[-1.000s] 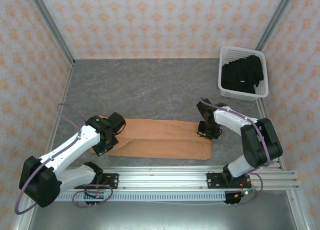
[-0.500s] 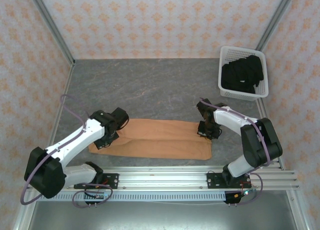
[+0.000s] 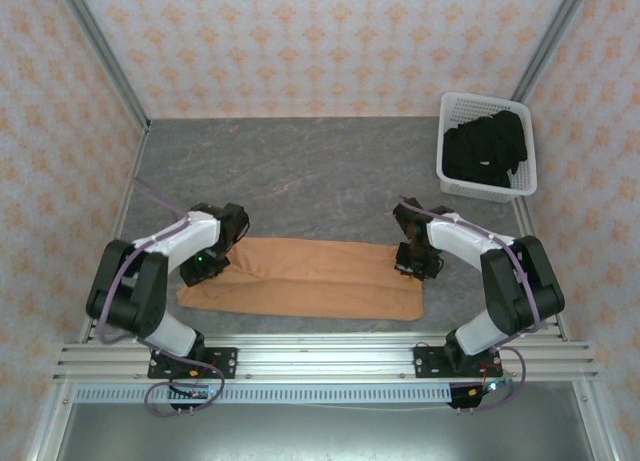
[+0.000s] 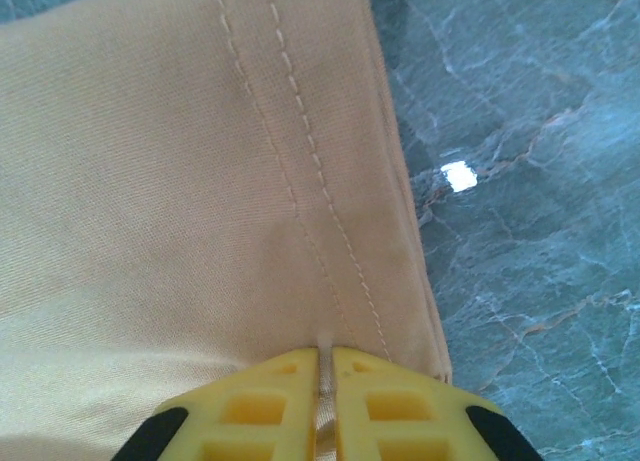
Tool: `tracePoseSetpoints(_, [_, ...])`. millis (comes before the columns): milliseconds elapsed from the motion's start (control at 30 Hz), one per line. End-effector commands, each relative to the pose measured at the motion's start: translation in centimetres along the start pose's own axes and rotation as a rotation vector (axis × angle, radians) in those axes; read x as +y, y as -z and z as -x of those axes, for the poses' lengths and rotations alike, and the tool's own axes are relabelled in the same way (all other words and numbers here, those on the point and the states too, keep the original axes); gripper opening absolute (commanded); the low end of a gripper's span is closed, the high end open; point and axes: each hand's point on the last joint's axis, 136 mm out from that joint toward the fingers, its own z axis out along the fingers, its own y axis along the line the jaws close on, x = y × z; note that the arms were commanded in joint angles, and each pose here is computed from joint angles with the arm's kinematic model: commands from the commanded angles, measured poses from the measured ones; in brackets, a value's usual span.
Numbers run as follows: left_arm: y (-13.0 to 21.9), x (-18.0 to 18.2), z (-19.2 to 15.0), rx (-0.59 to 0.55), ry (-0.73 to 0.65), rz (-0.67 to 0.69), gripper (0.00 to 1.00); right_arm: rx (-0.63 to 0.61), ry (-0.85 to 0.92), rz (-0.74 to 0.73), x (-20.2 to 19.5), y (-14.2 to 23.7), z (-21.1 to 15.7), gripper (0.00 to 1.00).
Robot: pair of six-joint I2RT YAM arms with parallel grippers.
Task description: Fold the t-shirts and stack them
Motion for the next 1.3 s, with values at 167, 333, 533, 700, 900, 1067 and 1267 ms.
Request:
tracePoseSetpoints(167, [3.6, 1.8, 3.6, -0.132, 0.088, -0.033, 0.62, -0.115, 0.072, 0.057, 0.6, 4.3, 1.1, 0.25])
tracePoseSetpoints(333, [6.5, 3.2, 1.2, -0.054, 0.186, -0.243, 0.56, -0.144, 0.112, 0.112, 1.9, 5.2, 1.9, 0.27])
tracePoseSetpoints(533, [6.4, -0.9, -4.1, 0.170, 0.259, -0.458, 0.31, -0.101, 0.155, 0.150, 4.2, 4.2, 2.9, 0.23])
tracePoseSetpoints(700, [4.1, -3.9, -5.1, 0.229, 0.296, -0.434, 0.23, -0.044, 0.173, 0.114, 4.8, 2.2, 3.5, 0.19])
tracePoseSetpoints(900, [0.9, -5.8, -4.2, 0.237, 0.258, -0.315, 0.20, 0.034, 0.146, 0.002, 3.5, -0.8, 3.7, 0.15])
tracePoseSetpoints(1067, [0.2, -9.1, -2.1, 0.231, 0.177, -0.276, 0.13, 0.060, 0.044, -0.065, 1.1, -1.8, 4.0, 0.14])
tracePoseSetpoints(1267, [2.6, -17.7, 3.9, 0.180, 0.103, -0.336, 0.10, 0.052, -0.078, -0.064, -0.2, -1.2, 4.0, 0.14])
